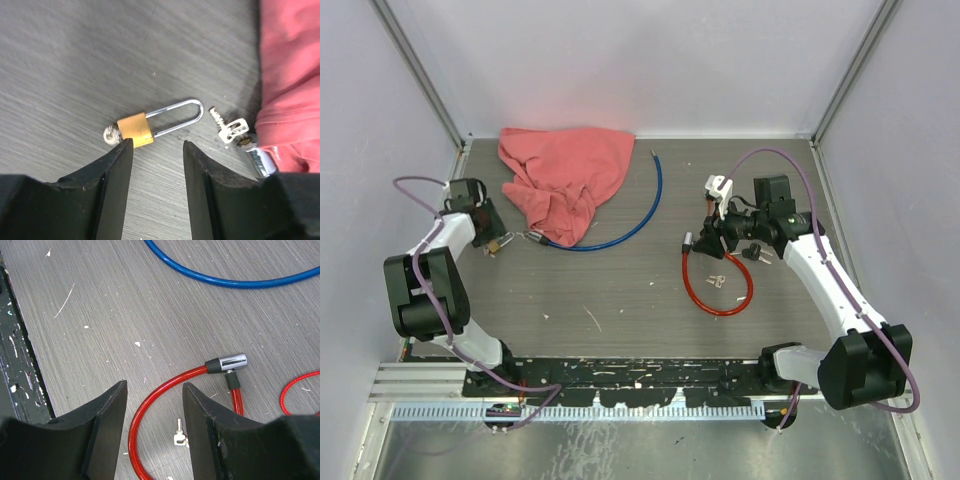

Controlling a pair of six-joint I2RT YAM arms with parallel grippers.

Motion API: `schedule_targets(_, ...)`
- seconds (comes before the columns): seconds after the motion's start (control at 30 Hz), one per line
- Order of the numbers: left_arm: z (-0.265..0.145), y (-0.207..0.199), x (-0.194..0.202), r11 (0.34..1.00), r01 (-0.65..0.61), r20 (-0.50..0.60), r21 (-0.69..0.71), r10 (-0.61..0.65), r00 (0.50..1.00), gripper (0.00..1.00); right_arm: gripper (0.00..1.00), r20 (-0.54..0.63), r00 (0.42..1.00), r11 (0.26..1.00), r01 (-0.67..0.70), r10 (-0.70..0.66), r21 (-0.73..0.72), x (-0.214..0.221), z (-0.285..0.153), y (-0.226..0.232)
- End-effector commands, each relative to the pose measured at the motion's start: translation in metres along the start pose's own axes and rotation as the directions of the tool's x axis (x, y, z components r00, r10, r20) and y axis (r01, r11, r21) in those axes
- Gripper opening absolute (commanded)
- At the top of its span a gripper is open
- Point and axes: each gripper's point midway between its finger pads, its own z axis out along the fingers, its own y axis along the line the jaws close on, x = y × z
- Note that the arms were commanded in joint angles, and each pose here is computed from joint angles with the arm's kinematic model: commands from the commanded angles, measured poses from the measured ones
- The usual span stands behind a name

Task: Lock with the key
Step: Pick up the lock from the center of the board.

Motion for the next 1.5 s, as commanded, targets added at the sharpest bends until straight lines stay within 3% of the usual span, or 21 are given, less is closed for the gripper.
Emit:
schedule_targets(0.0,-0.027,-0.011,-0.046,0.97,-0.236,0.097,0.064,0.229,0.968,0.47,0.54,0.017,1.0,1.0,0.025,-0.025,-0.007,-0.006,0.002,0.0)
schedule_targets(0.2,-0.014,0.012,-0.041,0.904,-0.428,0.05,-0.024,0.428,0.902,0.6,0.54,0.014,1.0,1.0,0.02,-0.02,-0.012,-0.005,0.002,0.0)
schedule_targets(0.33,-0.009,0.002,-0.029,0.854,-0.516,0.091,0.062,0.51,0.855,0.63,0.54,0.013,1.0,1.0,0.016,-0.016,-0.015,-0.004,0.003,-0.001)
schedule_targets(0.43,-0.01,0.008,-0.028,0.799,-0.598,0.142,0.055,0.587,0.797,0.8,0.54,0.01,1.0,1.0,0.013,-0.013,-0.018,-0.004,0.004,-0.001)
schedule_targets(0.5,-0.009,0.013,-0.021,0.775,-0.624,0.106,0.105,0.615,0.781,0.83,0.54,0.011,1.0,1.0,0.014,-0.014,-0.016,-0.004,0.003,-0.001)
schedule_targets(0.63,0.003,0.013,-0.003,0.773,-0.583,0.018,0.249,0.599,0.801,0.82,0.54,0.009,1.0,1.0,0.019,-0.019,-0.009,-0.004,0.003,-0.001)
schedule_targets(0.77,0.008,0.006,0.001,0.755,-0.571,-0.038,0.322,0.613,0.789,0.79,0.54,0.003,1.0,1.0,0.016,-0.016,-0.006,-0.003,0.004,-0.003)
schedule_targets(0.93,0.009,-0.001,0.003,0.734,-0.55,-0.068,0.398,0.622,0.78,0.66,0.54,-0.003,1.0,1.0,0.013,-0.013,-0.002,-0.001,0.004,-0.004)
schedule_targets(1.23,0.008,-0.005,0.019,0.747,-0.487,-0.138,0.453,0.598,0.789,0.58,0.54,0.003,1.0,1.0,0.018,-0.018,-0.002,-0.003,0.003,-0.004)
schedule_targets(1.47,0.009,0.006,0.03,0.811,-0.43,-0.23,0.396,0.541,0.809,0.56,0.54,0.013,1.0,1.0,0.029,-0.029,0.0,-0.006,0.0,-0.001)
